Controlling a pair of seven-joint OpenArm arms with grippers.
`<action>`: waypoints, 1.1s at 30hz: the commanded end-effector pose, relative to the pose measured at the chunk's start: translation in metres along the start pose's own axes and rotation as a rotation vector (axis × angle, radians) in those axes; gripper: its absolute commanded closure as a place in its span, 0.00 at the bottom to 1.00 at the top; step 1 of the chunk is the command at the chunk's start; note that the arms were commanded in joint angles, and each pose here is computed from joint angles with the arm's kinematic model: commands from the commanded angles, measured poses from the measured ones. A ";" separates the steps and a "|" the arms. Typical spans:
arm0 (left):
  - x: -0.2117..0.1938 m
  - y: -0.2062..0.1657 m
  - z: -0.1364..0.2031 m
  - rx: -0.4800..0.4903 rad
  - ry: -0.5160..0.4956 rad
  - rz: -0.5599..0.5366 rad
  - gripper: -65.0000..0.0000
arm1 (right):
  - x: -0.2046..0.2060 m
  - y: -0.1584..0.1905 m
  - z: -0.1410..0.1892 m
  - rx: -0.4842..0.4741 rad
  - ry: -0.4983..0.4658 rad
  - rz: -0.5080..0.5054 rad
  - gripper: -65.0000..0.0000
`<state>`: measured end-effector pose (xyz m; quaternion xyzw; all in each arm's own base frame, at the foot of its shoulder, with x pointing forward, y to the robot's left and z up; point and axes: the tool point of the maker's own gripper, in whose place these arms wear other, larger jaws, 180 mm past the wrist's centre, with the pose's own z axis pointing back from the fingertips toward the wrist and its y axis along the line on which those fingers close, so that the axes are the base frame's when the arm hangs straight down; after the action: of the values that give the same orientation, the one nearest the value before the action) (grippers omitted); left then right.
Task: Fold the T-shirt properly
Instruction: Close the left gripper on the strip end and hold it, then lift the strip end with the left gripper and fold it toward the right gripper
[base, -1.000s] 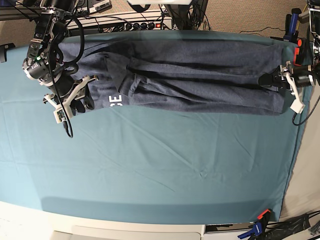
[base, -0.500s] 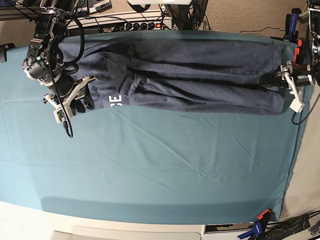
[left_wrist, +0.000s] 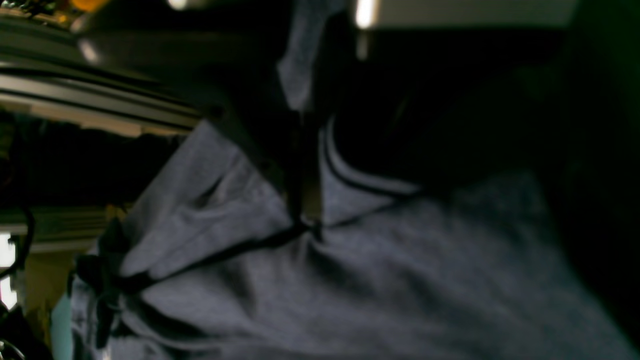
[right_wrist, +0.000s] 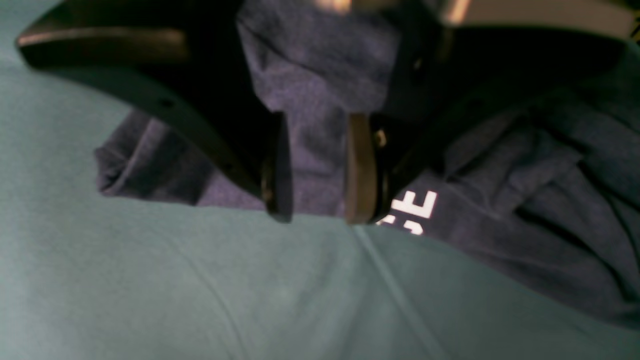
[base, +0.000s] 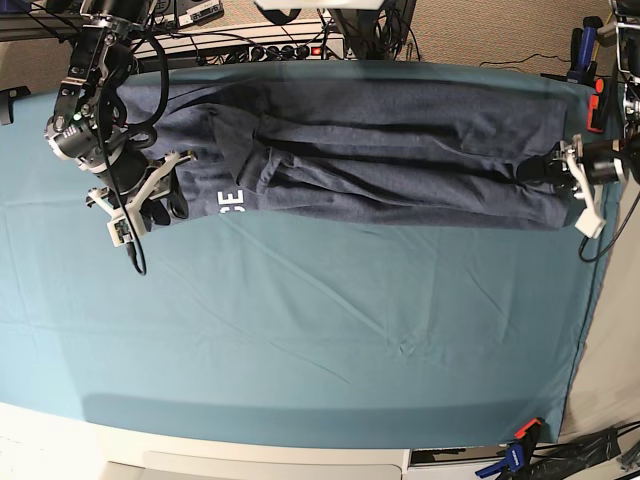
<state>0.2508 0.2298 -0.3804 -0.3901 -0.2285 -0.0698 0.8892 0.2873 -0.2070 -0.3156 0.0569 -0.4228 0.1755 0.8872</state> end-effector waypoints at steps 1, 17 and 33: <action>0.017 -0.007 0.009 -0.007 -0.024 -0.052 1.00 | 0.014 -0.004 0.004 -0.013 -0.046 0.023 0.71; 0.029 -0.148 -0.027 -0.054 -0.093 -0.587 1.00 | -0.006 -0.088 0.026 -0.494 0.074 0.021 0.71; 0.035 -0.206 -0.057 -0.173 -0.274 -0.554 1.00 | -0.024 -0.178 0.118 -0.836 0.027 -0.150 0.71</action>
<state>0.2367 0.0507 -0.2757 -0.3835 -0.4167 -0.2751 0.7769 0.2452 -0.4056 -0.2680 -0.2688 -0.4172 -0.0822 0.8642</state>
